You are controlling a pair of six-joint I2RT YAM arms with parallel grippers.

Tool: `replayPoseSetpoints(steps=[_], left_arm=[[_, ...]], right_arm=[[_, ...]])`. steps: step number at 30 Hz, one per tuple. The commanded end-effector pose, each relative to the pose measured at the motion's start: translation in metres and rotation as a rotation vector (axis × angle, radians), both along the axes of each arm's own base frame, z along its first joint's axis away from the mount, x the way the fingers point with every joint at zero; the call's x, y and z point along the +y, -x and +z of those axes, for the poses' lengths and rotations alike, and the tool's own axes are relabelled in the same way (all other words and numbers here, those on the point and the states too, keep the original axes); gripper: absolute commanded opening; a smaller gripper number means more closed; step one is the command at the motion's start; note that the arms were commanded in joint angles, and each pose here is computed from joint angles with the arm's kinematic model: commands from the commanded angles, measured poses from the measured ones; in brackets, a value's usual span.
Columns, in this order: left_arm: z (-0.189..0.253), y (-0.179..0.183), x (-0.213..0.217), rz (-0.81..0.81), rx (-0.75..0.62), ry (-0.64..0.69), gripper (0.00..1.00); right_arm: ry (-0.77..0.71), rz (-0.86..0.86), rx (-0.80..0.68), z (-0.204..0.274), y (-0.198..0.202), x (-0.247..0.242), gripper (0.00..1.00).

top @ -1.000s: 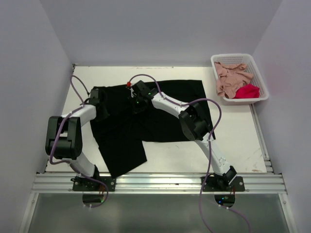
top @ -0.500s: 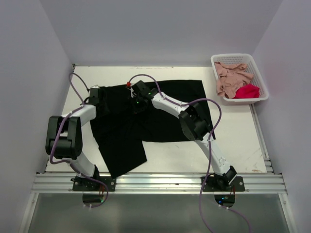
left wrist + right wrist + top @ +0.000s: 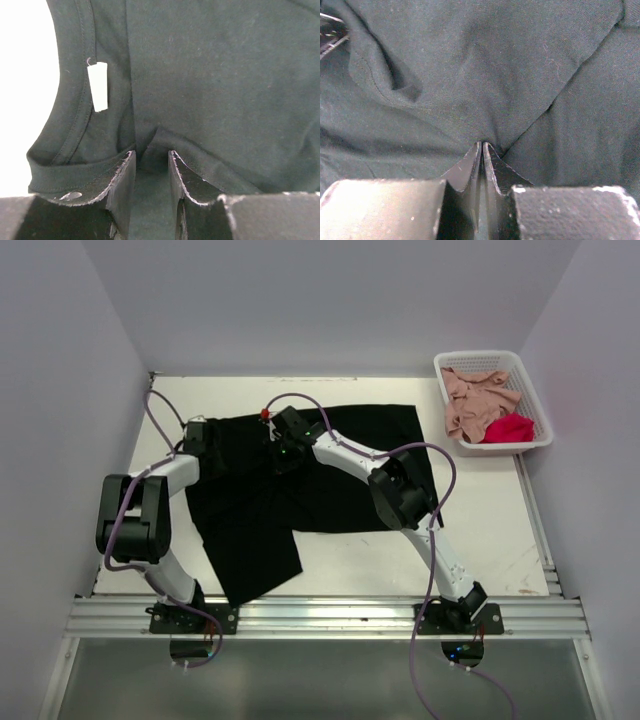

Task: Fold and stack the t-shirts
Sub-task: Fold the flattened tshirt in 1/3 of the way

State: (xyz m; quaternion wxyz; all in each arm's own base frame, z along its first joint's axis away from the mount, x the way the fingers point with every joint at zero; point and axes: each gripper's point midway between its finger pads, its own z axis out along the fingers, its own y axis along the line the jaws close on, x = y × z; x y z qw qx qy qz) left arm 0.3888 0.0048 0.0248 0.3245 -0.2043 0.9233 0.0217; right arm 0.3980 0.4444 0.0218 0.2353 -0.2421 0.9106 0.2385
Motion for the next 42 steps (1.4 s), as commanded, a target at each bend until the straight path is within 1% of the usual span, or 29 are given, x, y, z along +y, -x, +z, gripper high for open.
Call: replayPoseSetpoints(steps=[1,8,12,27,36,42], left_arm=[[0.005,-0.019,0.006,0.001,-0.045,-0.017,0.36],[0.004,-0.020,0.006,0.008,-0.047,-0.018,0.31],[0.008,-0.021,0.006,0.008,-0.056,-0.018,0.27],[0.042,-0.033,0.004,-0.013,-0.110,-0.014,0.27],[0.037,-0.033,0.003,-0.015,-0.100,-0.008,0.26],[0.036,-0.032,0.003,-0.013,-0.092,-0.010,0.24]], right_arm=[[0.168,-0.006,0.096,-0.042,0.020,-0.041,0.09],[0.171,-0.012,0.099,-0.043,0.019,-0.046,0.09],[0.169,-0.011,0.099,-0.043,0.019,-0.045,0.09],[0.169,-0.014,0.100,-0.045,0.017,-0.045,0.08],[0.176,-0.013,0.097,-0.045,0.018,-0.046,0.08],[0.178,-0.012,0.098,-0.046,0.019,-0.047,0.07]])
